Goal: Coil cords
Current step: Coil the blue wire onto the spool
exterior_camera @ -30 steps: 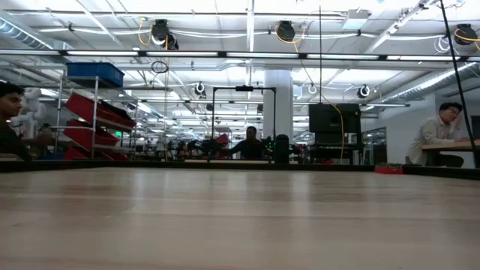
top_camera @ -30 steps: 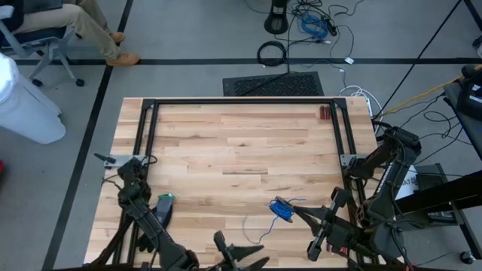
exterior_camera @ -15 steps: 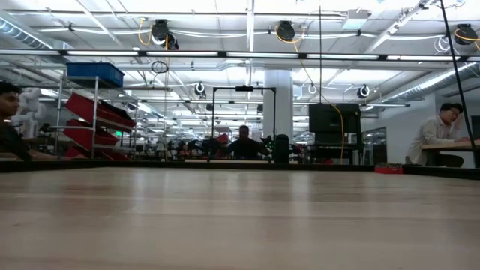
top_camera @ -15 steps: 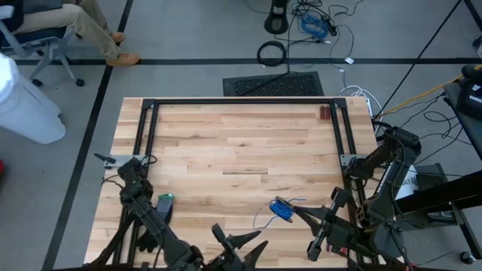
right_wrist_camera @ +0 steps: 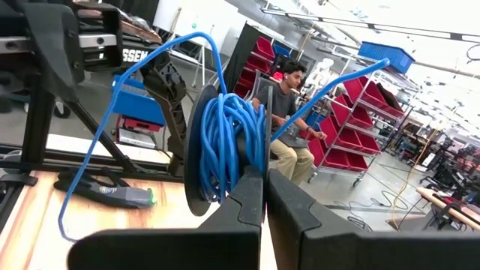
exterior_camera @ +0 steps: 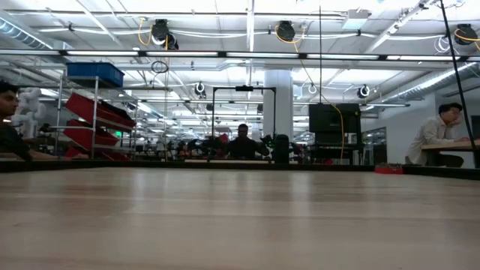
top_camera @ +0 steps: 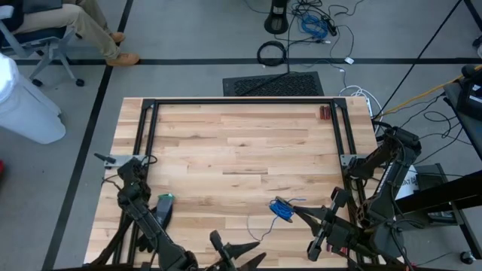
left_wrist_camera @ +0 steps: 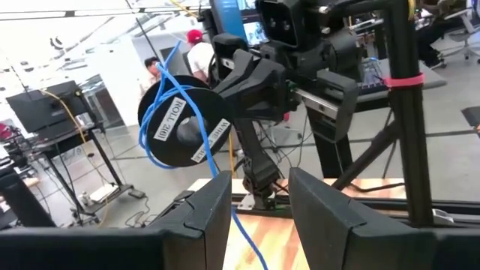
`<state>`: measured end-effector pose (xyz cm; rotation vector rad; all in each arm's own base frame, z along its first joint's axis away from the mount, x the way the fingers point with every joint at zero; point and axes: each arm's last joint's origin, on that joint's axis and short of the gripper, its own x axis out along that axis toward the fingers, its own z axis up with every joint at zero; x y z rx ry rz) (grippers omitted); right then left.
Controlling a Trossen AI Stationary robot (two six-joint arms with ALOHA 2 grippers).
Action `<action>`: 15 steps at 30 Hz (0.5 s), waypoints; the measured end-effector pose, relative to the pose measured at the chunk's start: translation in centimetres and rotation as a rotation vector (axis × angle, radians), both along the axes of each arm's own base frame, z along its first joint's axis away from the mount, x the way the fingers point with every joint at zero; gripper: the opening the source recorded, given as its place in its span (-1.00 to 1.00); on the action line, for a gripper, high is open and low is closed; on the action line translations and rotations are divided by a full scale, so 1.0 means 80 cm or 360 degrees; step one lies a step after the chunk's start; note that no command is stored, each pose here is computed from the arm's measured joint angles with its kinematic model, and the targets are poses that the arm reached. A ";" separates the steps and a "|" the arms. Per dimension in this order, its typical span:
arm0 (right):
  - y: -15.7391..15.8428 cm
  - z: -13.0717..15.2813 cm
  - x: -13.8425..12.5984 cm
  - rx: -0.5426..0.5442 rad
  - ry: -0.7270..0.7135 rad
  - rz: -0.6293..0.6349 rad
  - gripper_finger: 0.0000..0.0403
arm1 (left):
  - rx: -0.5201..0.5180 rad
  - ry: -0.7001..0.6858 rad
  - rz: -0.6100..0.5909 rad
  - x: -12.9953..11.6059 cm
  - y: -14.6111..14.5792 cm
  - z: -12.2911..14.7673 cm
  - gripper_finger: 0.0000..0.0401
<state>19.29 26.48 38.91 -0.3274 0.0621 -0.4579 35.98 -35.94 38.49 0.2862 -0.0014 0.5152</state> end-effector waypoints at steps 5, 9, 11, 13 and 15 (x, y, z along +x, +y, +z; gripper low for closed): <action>0.000 0.000 0.000 0.0002 -0.0001 0.0000 -1.00 | -0.0015 0.0009 0.0109 0.015 0.018 0.000 -0.30; 0.000 0.000 0.000 0.0001 0.0000 0.0000 -1.00 | -0.0016 0.0034 0.0211 0.025 0.030 -0.001 -0.30; 0.000 0.000 0.000 -0.0001 0.0001 0.0000 -1.00 | -0.0016 0.0034 0.0214 0.026 0.031 -0.001 -0.30; 0.000 0.000 0.000 -0.0006 0.0003 0.0000 -1.00 | -0.0016 0.0034 0.0214 0.026 0.031 -0.001 -0.30; 0.000 0.000 0.000 -0.0006 0.0003 0.0000 -1.00 | -0.0016 0.0035 0.0207 0.024 0.029 -0.001 -0.30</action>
